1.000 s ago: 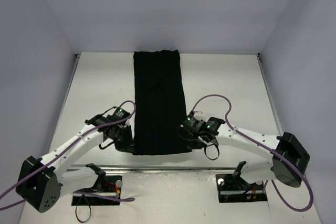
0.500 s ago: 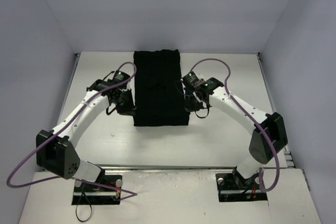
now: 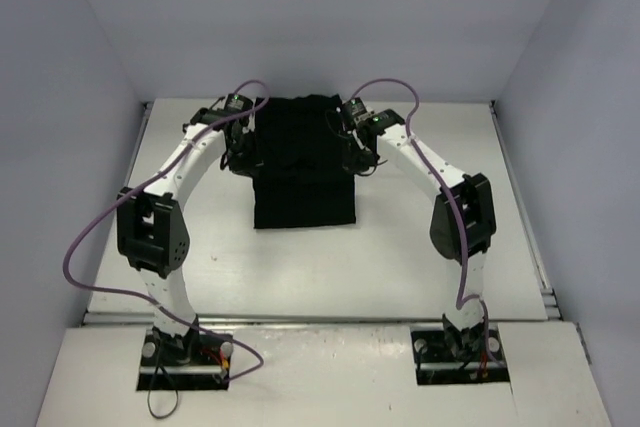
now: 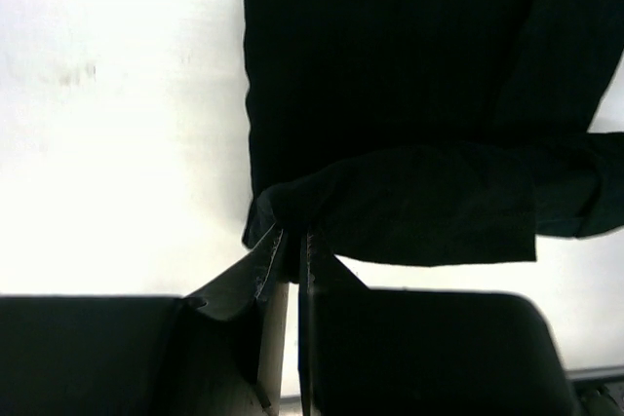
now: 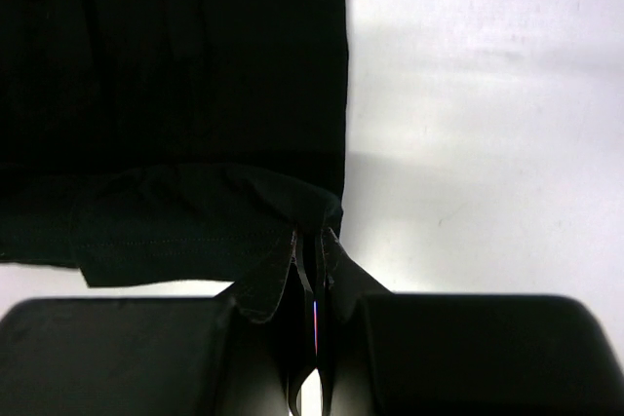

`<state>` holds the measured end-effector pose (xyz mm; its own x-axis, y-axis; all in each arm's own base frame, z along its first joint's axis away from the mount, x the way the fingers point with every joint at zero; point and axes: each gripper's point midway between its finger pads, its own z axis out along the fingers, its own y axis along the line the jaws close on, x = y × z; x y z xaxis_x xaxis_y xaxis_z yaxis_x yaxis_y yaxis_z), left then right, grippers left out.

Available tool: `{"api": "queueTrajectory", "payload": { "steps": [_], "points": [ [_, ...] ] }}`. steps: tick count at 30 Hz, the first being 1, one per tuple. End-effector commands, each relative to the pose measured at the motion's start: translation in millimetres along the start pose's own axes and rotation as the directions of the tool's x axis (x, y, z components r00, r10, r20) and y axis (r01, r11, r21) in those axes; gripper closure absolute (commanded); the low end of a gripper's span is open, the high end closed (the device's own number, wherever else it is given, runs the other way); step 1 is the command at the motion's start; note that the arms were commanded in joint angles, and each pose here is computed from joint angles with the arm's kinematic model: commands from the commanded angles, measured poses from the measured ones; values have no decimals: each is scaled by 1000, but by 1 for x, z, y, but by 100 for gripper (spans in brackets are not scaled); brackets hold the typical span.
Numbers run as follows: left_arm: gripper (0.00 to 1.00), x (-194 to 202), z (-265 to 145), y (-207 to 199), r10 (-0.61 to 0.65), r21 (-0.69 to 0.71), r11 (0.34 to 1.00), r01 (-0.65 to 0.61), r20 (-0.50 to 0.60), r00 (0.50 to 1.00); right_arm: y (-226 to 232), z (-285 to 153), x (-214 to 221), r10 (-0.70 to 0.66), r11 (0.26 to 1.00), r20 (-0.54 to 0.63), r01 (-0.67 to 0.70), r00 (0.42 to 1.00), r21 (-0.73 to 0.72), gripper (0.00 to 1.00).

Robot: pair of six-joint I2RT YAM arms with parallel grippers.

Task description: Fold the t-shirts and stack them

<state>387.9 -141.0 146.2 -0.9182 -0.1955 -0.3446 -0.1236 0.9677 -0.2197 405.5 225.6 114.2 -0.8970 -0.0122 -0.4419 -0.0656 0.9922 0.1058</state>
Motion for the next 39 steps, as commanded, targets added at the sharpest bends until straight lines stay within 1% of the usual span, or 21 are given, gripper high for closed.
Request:
{"api": "queueTrajectory", "payload": {
  "steps": [1, 9, 16, 18, 20, 21, 22, 24, 25, 26, 27, 30, 32, 34, 35, 37, 39],
  "points": [
    [100, -35, -11, 6, 17, -32, 999, -14, 96, 995, -10, -5, -30, -24, 999, 54, 22, 998, 27, 100],
    [100, -51, 7, 2, -13, -30, 999, 17, 110, 994, -11, 16, -56, -35, 999, 76, 33, 997, 29, 100],
    [100, -56, 32, 13, -34, -54, 998, 39, 92, 995, -12, 40, -62, -51, 998, 60, 49, 997, 31, 99],
    [100, -60, 38, 15, -35, -63, 997, 41, 94, 995, -14, 47, -65, -58, 998, 61, 55, 996, 40, 96],
    [100, -66, 41, 16, -37, -63, 997, 44, 105, 994, -15, 55, -65, -58, 997, 54, 55, 997, 45, 91],
    [100, -70, 42, 14, -34, -59, 997, 41, 110, 993, -16, 58, -68, -56, 997, 58, 54, 997, 46, 87],
    [98, -73, 42, 13, -31, -55, 998, 38, 115, 993, -15, 58, -71, -55, 998, 63, 52, 997, 44, 85],
    [90, -85, 39, 6, -19, -35, 999, 24, 141, 990, -16, 56, -82, -42, 999, 88, 39, 995, 34, 78],
    [85, -93, 33, 2, -10, -20, 1000, 13, 163, 987, -15, 52, -91, -33, 999, 110, 31, 993, 24, 73],
    [82, -98, 30, -1, -1, -15, 1000, 3, 177, 984, -17, 47, -98, -22, 1000, 127, 20, 992, 16, 70],
    [77, -108, 21, -5, 9, -5, 1000, -8, 210, 978, -16, 37, -110, -15, 1000, 161, 15, 987, 2, 67],
    [66, -127, -4, -13, 36, 17, 999, -42, 286, 958, -16, 8, -133, -16, 999, 229, 27, 973, -44, 63],
    [60, -134, -23, -19, 53, 38, 997, -69, 330, 942, -13, -7, -136, -39, 996, 248, 58, 968, -68, 62],
    [55, -131, -53, -24, 71, 57, 993, -99, 377, 924, -8, -34, -136, -64, 990, 272, 96, 960, -107, 62],
    [55, -123, -60, -24, 79, 58, 992, -109, 383, 921, -5, -33, -128, -79, 984, 251, 115, 965, -132, 61],
    [54, -104, -63, -23, 111, 49, 989, -139, 375, 921, 6, -45, -115, -117, 970, 241, 163, 964, -182, 61],
    [54, -83, -54, -22, 130, 39, 987, -156, 374, 918, 15, -40, -99, -151, 954, 206, 197, 967, -226, 62]
  ]
}}
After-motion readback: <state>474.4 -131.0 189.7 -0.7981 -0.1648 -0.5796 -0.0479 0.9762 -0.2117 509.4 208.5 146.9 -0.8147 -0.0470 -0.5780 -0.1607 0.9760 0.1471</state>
